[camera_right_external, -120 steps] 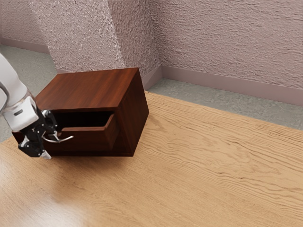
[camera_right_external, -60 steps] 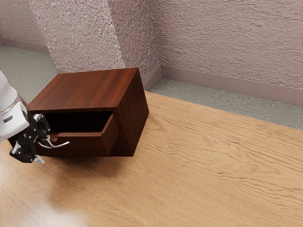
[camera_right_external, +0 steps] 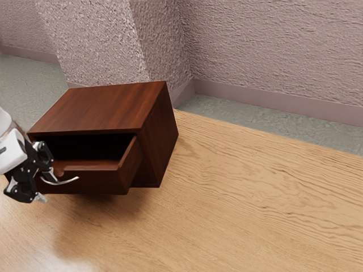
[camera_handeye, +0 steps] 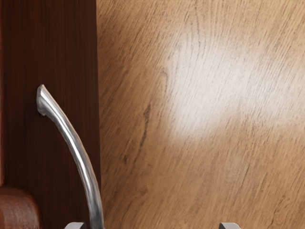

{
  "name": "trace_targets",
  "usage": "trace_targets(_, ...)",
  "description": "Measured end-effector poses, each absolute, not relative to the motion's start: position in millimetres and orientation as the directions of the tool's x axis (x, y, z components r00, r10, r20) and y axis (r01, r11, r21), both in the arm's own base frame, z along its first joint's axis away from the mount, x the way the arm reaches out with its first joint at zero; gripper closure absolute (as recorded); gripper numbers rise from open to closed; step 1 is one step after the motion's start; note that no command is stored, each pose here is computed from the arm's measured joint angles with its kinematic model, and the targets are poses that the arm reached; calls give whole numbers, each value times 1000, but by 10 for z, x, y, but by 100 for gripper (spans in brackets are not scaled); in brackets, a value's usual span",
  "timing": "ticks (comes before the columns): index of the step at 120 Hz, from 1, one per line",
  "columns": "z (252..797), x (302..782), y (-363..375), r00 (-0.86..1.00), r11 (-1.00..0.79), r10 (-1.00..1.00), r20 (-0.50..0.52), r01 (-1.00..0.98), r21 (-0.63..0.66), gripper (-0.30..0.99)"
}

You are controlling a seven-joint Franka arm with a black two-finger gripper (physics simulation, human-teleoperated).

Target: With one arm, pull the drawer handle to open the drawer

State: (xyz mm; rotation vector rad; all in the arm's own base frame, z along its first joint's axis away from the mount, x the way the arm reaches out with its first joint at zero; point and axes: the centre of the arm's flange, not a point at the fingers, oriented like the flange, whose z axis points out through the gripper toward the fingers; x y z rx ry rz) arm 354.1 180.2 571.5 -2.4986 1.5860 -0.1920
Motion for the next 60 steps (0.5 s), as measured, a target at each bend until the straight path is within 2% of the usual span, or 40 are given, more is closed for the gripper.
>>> trace_targets(60,5745,3249,1599,437,-426,-900,12,-871,-243,30)
